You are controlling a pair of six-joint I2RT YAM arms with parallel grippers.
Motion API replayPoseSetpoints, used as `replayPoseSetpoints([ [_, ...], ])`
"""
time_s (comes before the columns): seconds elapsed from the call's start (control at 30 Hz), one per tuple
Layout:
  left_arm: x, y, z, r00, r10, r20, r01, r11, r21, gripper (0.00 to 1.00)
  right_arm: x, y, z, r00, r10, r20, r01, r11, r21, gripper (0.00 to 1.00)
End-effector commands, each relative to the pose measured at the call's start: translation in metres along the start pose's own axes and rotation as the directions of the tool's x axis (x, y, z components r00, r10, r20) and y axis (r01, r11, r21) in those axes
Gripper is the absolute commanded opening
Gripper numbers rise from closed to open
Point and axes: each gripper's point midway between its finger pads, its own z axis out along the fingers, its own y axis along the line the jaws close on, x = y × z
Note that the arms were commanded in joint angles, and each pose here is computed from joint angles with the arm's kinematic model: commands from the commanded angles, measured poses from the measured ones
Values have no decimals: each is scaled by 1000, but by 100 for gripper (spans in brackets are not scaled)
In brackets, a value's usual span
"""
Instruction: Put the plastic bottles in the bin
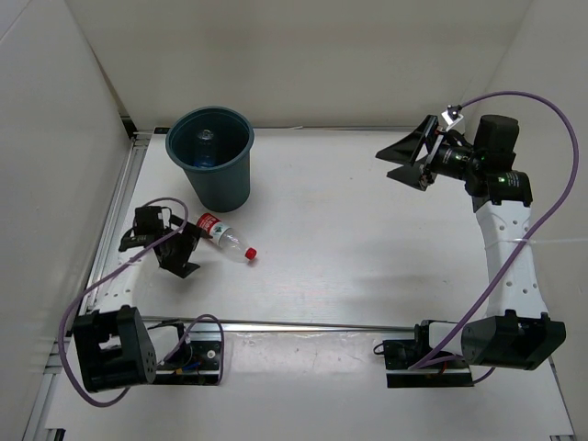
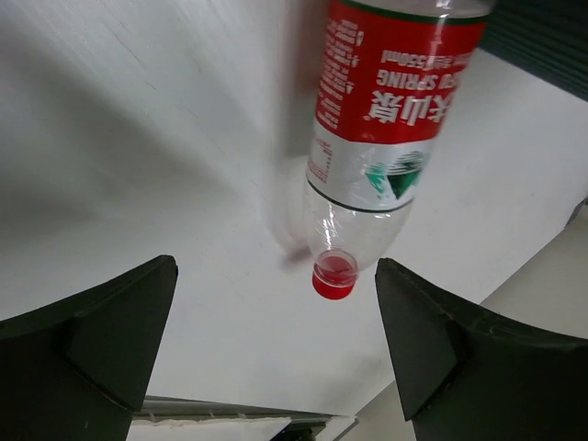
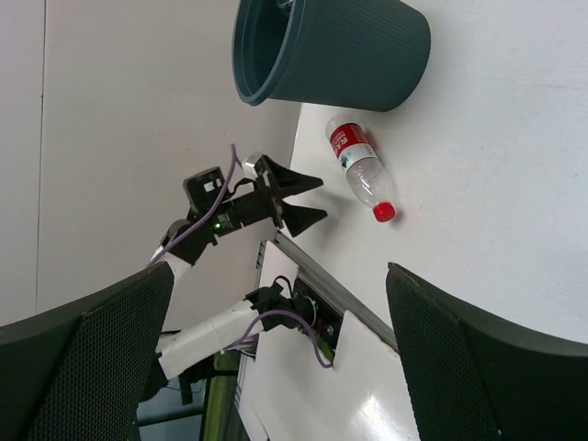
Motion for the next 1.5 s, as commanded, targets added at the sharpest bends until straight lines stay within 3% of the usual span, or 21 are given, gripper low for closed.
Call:
replayPoseSetpoints([
  [0.0, -1, -22, 7, 999, 50, -5, -50, 995, 89, 100, -2, 13, -4, 998, -68, -2, 68, 997, -41, 100],
  [0.23, -2, -55, 24, 979, 201, -14, -200, 978, 62, 100, 4, 4, -2, 999, -46, -25, 45, 998, -34, 100],
  [0.4, -3, -69, 37, 973, 230, -16, -230, 973, 36, 100, 4, 4, -2, 998, -55, -25, 54, 998, -34, 100],
  [0.83, 13, -16, 74, 968, 221, -120, -235, 964, -127, 100, 4, 2, -1, 998, -56, -34, 55, 998, -38, 100],
  [1.03, 18, -10, 77, 965, 222, -142, -241, 961, -135, 76, 5, -8, 4, 998, -24, -51, 23, 999, -24, 100],
  [1.17, 23, -4, 65, 963, 238, -129, -253, 961, -116, 62, 4, -10, 6, 998, -17, -55, 15, 1000, -21, 100],
  [1.33, 6, -2, 24, 970, 242, 2, -240, 965, -109, 61, 4, -10, 6, 998, -17, -55, 15, 1000, -21, 100],
  [1.47, -26, -25, -47, 953, 237, 189, -222, 970, -97, 63, 7, -16, 7, 998, -1, -62, 0, 1000, -14, 100],
])
